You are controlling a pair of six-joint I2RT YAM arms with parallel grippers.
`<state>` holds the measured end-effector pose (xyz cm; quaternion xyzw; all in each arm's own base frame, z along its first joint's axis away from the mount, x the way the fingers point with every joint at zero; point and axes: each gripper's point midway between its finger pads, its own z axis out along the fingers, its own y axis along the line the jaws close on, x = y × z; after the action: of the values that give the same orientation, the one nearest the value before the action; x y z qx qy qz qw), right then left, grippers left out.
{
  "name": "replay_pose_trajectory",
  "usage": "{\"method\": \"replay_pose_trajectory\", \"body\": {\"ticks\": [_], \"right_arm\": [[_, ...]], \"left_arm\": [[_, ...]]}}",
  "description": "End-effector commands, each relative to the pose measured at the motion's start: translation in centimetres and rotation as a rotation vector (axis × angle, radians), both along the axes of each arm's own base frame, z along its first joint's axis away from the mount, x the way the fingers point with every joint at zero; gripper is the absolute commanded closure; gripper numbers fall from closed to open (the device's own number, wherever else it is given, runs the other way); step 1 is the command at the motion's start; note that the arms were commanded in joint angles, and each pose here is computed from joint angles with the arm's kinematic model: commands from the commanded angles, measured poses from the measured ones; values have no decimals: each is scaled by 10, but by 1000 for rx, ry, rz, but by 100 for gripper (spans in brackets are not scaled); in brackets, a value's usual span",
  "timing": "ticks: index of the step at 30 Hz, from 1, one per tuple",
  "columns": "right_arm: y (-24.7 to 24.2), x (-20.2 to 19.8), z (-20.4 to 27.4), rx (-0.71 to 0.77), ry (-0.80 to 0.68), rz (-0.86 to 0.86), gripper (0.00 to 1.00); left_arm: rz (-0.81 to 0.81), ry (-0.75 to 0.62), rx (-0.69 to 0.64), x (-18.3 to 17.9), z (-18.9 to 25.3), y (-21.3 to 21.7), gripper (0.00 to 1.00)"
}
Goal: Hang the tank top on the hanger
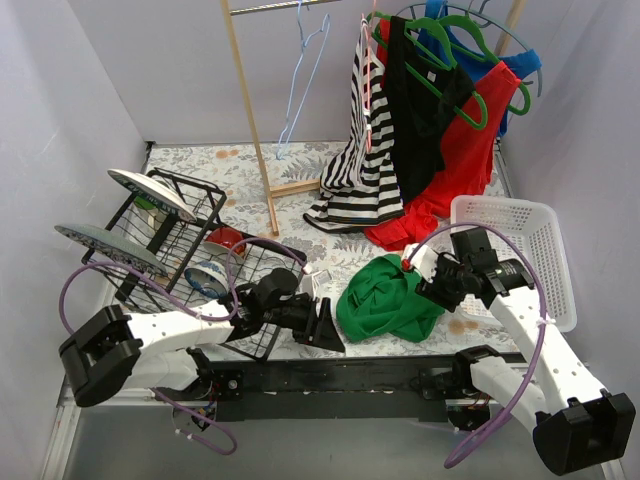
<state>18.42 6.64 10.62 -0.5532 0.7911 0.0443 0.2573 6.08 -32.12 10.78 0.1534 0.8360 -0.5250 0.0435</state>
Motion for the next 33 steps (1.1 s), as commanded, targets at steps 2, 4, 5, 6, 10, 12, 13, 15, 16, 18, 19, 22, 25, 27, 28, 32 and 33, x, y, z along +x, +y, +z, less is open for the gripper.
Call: {"method": "replay_pose_trajectory", "body": {"ticks": [2, 4, 5, 6, 10, 12, 13, 15, 16, 18, 19, 22, 25, 27, 28, 32, 33], "right_arm": [[21, 18, 58, 112, -110, 42, 37], [34, 27, 81, 182, -137, 42, 37], [44, 28, 89, 239, -134, 61, 37], [53, 35, 96, 279, -149, 69, 36], [86, 46, 122, 472, -134, 84, 36], [100, 46, 124, 553, -91, 95, 36], [105, 51, 129, 581, -111, 107, 37], [112, 49, 121, 615, -71, 114, 36], [113, 49, 119, 620, -64, 116, 37], [112, 48, 110, 617, -51, 112, 37], [112, 47, 109, 619, -49, 115, 36], [113, 44, 103, 634, -54, 117, 36], [112, 43, 100, 644, -61, 115, 36], [112, 42, 100, 654, -59, 120, 36], [112, 41, 99, 658, -58, 121, 36], [111, 40, 101, 679, -62, 126, 36], [111, 39, 101, 682, -61, 126, 36]], "left_arm": [[26, -219, 4, 18, 49, 9, 38], [76, -328, 43, 29, 65, 22, 31], [163, -411, 51, 50, 85, 24, 27], [203, -464, 59, 60, 98, 29, 26], [320, -694, 169, 114, 138, 43, 23], [429, -791, 181, 152, 183, 52, 23], [444, -815, 203, 168, 191, 53, 23], [518, -878, 223, 206, 215, 71, 23], [537, -922, 154, 215, 251, 71, 23], [605, -934, 161, 251, 269, 88, 24], [626, -970, 107, 258, 298, 90, 24], [721, -1009, 51, 290, 342, 107, 25], [775, -992, 10, 320, 355, 119, 26], [793, -982, 3, 341, 356, 126, 27], [801, -977, 7, 350, 354, 128, 28], [772, -971, 11, 381, 346, 127, 33], [739, -986, -12, 382, 352, 121, 34]]}}
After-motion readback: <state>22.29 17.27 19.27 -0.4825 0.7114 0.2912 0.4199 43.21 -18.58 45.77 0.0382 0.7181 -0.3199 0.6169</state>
